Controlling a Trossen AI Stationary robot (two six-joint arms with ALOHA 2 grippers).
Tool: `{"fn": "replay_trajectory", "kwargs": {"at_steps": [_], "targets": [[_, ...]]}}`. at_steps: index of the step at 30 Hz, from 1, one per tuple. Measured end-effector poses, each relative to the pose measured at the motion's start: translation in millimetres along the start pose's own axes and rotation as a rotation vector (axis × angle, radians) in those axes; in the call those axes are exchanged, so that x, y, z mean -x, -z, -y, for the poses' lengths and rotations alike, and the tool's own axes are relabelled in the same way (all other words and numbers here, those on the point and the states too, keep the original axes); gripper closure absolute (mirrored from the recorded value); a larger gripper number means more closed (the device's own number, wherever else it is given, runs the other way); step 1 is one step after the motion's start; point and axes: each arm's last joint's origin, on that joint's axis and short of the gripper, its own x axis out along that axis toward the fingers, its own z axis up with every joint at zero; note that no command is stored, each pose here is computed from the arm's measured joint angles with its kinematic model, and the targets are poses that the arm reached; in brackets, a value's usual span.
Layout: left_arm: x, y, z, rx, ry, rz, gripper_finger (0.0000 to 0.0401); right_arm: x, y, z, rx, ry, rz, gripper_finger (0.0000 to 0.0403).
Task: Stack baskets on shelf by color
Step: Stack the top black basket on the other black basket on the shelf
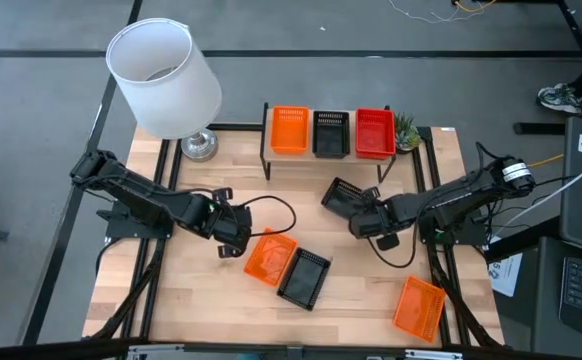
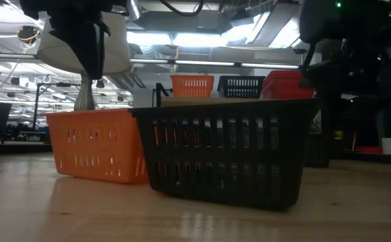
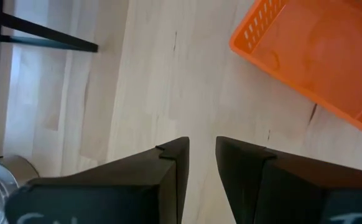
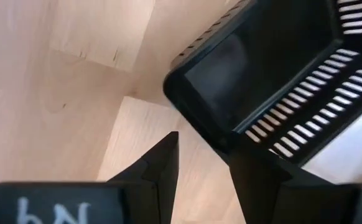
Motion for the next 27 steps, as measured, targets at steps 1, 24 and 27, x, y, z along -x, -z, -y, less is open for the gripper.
{"fn": "replay_trajectory", "kwargs": {"at_steps": [1, 24, 27], "targets": [[0, 0, 0, 0.002, 0.000, 0.002, 0.0328, -2, 1, -1, -0.001, -0.001, -0.003, 0.0267], [0, 0, 1, 0.000, 0.002, 0.002, 0.0328, 80, -48, -6, -0.159, -0.137, 0.319, 0.0398], [0, 0, 1, 0.000, 0.002, 0.002, 0.0328, 121, -56, -1, -0.142, -0.154, 0.394, 0.0399]]}}
